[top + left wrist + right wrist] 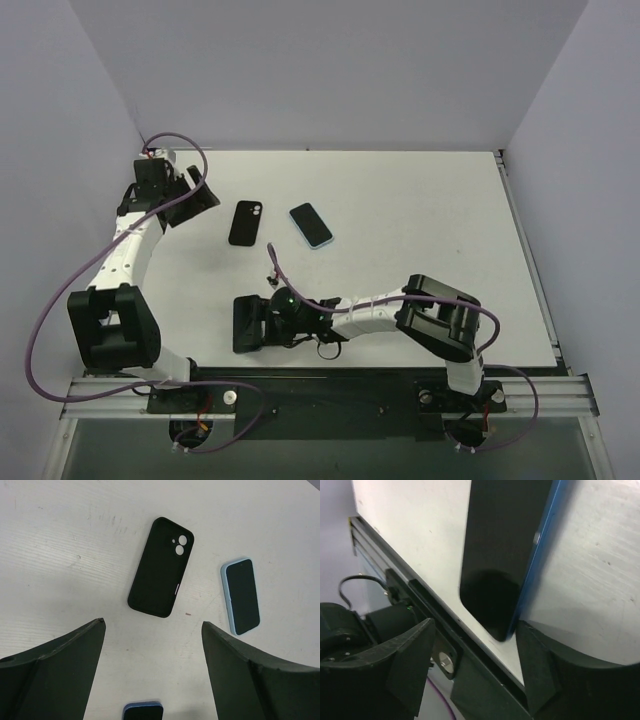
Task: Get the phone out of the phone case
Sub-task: Place the phone at the center of the board, then pick up the phone at the center of the board.
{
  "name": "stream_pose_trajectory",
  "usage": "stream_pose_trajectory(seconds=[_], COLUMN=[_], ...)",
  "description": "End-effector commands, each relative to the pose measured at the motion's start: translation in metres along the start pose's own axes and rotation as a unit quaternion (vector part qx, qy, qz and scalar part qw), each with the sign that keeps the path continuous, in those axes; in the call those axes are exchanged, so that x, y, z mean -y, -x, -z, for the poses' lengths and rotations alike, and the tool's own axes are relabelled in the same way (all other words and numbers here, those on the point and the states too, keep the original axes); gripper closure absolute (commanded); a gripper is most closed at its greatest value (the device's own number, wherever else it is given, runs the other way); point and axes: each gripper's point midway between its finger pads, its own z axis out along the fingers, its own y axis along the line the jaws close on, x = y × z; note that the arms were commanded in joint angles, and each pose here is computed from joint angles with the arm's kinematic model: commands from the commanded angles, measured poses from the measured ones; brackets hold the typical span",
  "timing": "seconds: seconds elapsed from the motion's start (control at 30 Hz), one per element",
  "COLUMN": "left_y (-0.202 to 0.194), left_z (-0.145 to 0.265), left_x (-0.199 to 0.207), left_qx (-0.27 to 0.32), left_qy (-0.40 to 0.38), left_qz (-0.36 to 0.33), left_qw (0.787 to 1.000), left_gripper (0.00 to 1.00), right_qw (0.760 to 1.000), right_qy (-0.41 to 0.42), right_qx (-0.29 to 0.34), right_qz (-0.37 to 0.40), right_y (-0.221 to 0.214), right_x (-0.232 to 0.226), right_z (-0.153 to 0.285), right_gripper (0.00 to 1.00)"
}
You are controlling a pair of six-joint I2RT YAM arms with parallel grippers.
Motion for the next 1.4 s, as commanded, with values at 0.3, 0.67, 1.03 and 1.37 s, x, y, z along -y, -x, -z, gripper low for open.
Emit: stream_pose_trajectory(seconds=[0.3, 0.67, 1.03, 1.37], left_y=[0.026, 0.026, 0.023, 0.019], left_z=[0.023, 0.037, 0.04, 0.036], left_x=[0.023, 0.046, 0.06, 0.062], left_qx=[0.047, 0.06, 0.052, 0.042], left_qy=[-0.064, -0.145, -0.186, -0.198], left_qz=[0.011, 0.008, 0.016, 0.02], left_qw=[0.997, 0.988, 0.981, 0.979], left_gripper=[0.12, 0.12, 0.12, 0.12], right_qw=[0.94, 0.93, 0.933, 0.887], right_qy=[-0.288, -0.29, -0.274, -0.406], right_qx=[0.079, -0.024, -0.046, -0.059], right_qz=[0.167, 0.223, 0.23, 0.212], right_y=[0.144, 0.259, 0.276, 0.269], right_x=[0.119, 0.176, 0.166, 0.201], right_z=[0.109, 0.095, 0.051, 0.045], right_gripper=[0.19, 0.18, 0.18, 0.23])
